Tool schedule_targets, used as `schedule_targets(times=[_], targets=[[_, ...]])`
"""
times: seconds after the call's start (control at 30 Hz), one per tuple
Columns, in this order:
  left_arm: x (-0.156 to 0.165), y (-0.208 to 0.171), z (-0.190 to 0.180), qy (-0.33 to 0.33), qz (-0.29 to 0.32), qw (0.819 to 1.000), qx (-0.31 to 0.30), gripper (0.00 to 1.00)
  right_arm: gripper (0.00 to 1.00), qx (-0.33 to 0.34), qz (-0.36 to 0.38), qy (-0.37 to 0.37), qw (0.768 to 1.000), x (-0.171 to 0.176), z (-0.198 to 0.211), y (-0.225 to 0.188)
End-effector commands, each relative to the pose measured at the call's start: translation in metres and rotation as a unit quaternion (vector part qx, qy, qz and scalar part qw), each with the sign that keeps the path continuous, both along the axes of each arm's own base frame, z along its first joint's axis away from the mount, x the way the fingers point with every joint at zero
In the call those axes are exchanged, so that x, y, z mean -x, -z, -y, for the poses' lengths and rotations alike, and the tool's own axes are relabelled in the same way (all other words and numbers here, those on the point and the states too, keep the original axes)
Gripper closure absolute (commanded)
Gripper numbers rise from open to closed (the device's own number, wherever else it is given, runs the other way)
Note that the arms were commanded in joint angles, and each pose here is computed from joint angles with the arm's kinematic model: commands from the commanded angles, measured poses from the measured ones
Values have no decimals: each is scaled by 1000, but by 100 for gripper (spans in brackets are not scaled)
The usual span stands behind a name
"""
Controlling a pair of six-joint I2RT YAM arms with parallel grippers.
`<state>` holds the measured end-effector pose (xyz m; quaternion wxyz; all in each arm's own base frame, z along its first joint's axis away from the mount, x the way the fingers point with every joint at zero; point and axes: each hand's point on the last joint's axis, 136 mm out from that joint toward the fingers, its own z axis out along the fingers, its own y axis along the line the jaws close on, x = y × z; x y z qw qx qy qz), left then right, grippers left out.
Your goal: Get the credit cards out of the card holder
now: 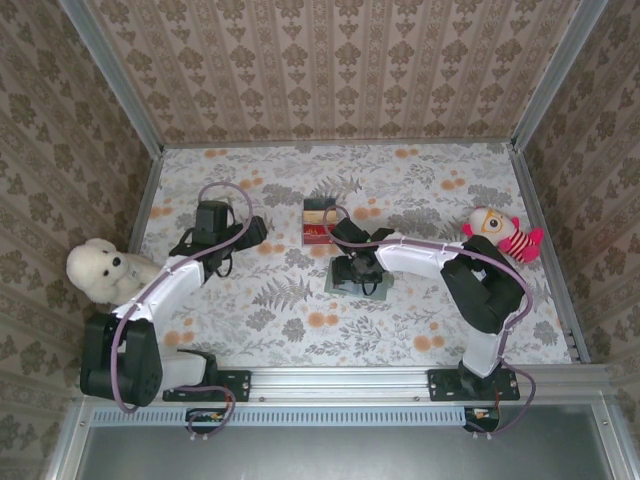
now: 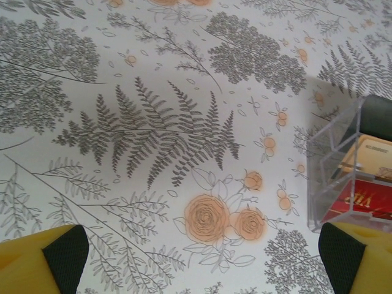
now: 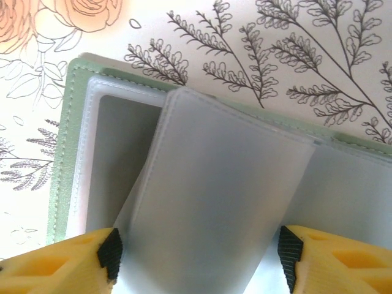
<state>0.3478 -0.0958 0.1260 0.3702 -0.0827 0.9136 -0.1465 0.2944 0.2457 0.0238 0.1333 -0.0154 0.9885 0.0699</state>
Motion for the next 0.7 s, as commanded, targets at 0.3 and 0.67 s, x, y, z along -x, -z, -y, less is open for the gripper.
schedule_targets(times=[0.3,0.67], targets=[[6,-3,31,56,-18,996,73,0,47,19,-9,8,1000,5,12,5],[12,5,53,88,-44,989,108,0,53,7,32,14,999,-1,15,-17]])
